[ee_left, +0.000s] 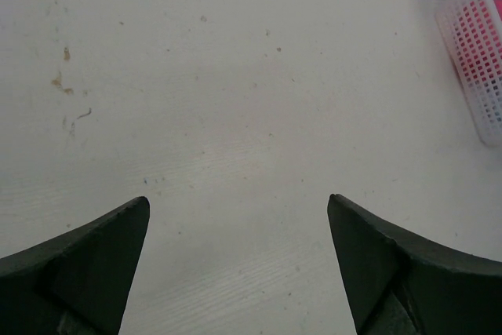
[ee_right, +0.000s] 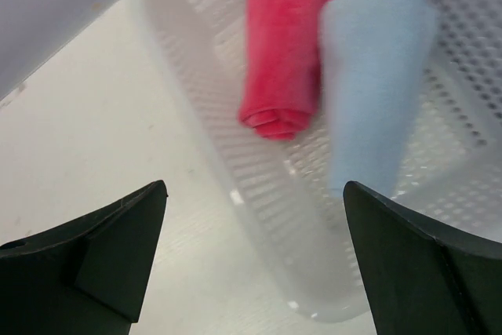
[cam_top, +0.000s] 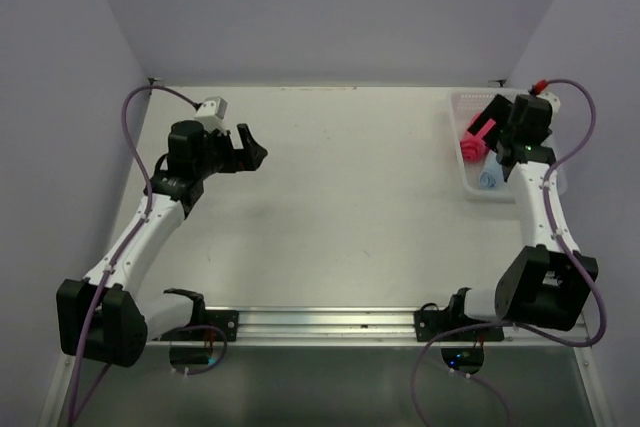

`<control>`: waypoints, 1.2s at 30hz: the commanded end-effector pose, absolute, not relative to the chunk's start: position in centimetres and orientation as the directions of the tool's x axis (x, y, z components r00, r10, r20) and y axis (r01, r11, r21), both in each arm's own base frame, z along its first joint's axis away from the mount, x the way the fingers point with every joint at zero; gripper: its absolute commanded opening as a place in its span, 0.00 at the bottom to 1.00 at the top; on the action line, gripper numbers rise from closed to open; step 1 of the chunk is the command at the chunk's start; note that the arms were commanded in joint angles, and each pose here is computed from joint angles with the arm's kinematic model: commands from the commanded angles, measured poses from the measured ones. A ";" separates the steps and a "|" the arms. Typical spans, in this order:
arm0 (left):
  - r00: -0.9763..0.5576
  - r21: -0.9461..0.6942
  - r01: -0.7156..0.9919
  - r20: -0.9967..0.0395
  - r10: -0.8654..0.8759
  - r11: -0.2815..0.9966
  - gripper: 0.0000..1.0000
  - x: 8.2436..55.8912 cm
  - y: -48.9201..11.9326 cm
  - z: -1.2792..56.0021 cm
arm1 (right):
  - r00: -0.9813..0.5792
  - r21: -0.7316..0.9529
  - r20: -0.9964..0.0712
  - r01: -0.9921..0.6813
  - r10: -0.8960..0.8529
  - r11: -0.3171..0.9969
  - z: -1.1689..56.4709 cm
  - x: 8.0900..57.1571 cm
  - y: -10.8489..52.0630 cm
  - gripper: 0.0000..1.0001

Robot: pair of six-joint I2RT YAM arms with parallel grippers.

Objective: Roll the towels
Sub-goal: Place the rolled towel into the container

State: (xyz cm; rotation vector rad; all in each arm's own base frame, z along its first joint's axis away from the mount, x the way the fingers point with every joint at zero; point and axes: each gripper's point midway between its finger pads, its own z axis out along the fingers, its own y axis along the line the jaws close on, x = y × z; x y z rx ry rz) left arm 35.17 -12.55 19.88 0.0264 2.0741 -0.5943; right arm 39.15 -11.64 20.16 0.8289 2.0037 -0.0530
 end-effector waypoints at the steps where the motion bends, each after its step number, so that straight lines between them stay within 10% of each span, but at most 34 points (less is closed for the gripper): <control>1: -0.453 -0.313 0.195 -0.869 -0.197 0.929 1.00 35.4 -10.4 22.0 | -0.414 0.255 -0.817 0.364 0.401 0.896 22.5 39.2 -4.1 0.99; 10: -0.283 -0.212 0.047 -0.940 -0.190 0.976 1.00 34.3 -6.1 25.3 | -0.492 0.258 -0.863 -0.233 0.115 0.937 25.3 35.3 14.1 0.99; 36: -0.257 -0.163 0.093 -0.957 -0.135 0.982 1.00 34.1 -6.5 25.6 | -0.529 0.135 -0.838 0.029 0.130 0.990 21.8 33.5 9.5 0.99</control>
